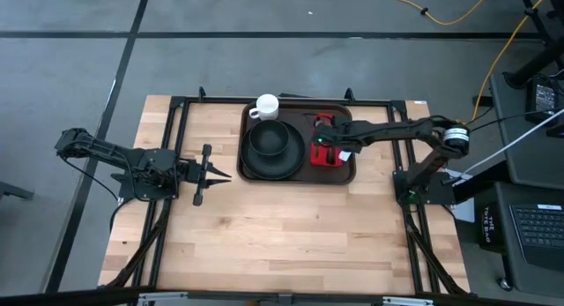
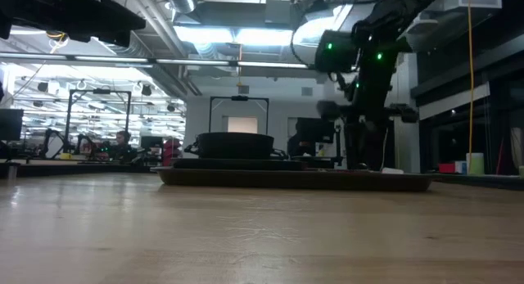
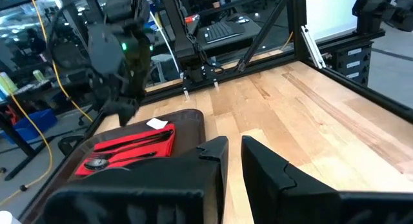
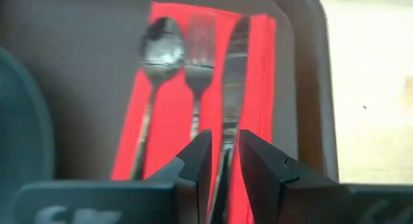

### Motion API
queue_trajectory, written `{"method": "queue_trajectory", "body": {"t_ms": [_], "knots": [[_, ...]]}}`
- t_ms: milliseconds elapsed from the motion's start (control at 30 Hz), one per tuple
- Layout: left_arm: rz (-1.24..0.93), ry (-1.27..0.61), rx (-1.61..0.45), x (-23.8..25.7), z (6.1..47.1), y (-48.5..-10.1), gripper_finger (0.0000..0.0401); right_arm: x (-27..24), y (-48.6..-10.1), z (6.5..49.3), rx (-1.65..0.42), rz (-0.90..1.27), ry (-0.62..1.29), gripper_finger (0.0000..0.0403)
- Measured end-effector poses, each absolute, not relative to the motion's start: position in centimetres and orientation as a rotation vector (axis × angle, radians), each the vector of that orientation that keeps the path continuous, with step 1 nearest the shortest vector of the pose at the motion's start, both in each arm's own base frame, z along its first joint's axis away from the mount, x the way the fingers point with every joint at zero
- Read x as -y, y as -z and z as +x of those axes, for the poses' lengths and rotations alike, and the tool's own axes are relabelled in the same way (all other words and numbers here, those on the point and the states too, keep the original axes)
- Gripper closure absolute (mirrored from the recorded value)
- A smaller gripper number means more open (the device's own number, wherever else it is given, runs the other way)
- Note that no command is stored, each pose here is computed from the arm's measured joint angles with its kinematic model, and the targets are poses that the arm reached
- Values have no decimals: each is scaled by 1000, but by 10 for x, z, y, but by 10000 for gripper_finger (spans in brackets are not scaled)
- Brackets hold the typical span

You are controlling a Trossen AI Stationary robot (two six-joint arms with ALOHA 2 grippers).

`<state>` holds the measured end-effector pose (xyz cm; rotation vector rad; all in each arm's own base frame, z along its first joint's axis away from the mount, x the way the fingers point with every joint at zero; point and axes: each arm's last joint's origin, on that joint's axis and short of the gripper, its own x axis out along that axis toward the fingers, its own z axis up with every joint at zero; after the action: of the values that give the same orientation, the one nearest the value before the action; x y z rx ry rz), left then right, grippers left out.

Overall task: Set up tray
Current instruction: Return to Home Position

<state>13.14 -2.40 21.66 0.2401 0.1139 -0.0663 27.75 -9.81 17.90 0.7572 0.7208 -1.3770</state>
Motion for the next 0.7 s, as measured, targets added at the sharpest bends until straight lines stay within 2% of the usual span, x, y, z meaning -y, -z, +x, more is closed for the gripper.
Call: {"method": "queue_trajectory", "body": {"t_ms": [167, 400, 700], "knots": [[217, 65, -114, 24, 131, -217, 361, 86, -202, 277, -701, 692, 1246, 328], [152, 59, -74, 24, 132, -221, 367, 51, -230, 285, -625, 499, 1022, 395], [96, 106, -41, 25, 128, -224, 398, 20, -247, 300, -472, 328, 898, 397]]}}
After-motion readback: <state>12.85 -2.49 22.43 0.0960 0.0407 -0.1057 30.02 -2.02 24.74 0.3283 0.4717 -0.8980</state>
